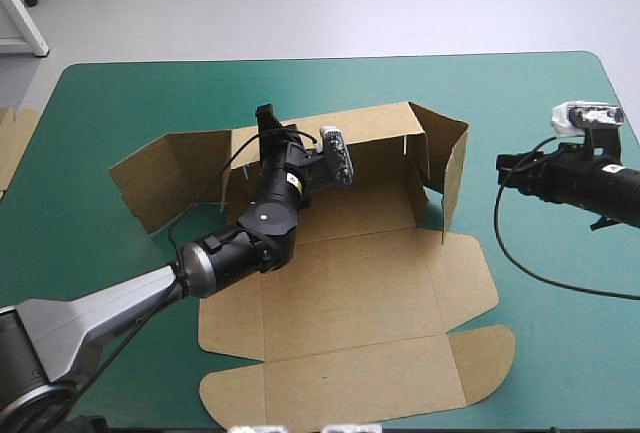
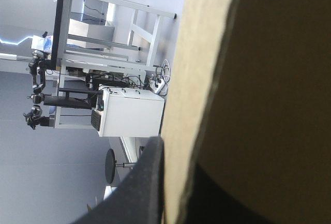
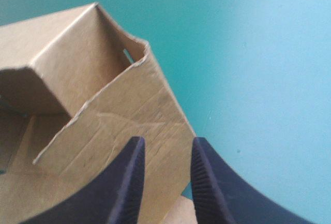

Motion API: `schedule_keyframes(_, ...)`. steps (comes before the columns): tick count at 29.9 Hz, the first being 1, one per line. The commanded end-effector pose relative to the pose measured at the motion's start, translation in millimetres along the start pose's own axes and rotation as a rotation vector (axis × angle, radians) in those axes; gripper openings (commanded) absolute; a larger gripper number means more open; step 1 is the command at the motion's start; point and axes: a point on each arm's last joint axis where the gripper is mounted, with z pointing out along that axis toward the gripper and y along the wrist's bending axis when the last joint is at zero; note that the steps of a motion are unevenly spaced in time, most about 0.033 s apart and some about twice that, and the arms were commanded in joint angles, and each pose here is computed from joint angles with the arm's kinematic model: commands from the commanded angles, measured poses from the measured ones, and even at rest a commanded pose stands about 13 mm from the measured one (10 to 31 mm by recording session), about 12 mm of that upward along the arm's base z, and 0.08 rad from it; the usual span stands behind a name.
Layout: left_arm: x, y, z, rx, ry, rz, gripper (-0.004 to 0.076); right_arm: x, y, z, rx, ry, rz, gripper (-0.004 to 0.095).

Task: Fold the box

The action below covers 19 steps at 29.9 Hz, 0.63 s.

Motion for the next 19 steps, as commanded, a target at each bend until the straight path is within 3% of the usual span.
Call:
schedule_keyframes(1,-3.9,25.9,-13.7,-0.084,-0.031,-0.03,-0.0011,-26.3,-2.5,-0.4,-0.008,-0.086,0.065,0.0239)
schedule_keyframes(11,-5.0,25.4,-13.7,-0.079,-0.043,-0.028,-0.0011,-59.8,-27.2,44.9,-0.051,0.035,0.055,0.0239)
schedule_keyframes(19,-5.2,25.5,-13.7,-0.08,-0.045,-0.026,-0.0011,-72.3,-14.4,82.3,-0.094,0.066,-0.011,0.0239)
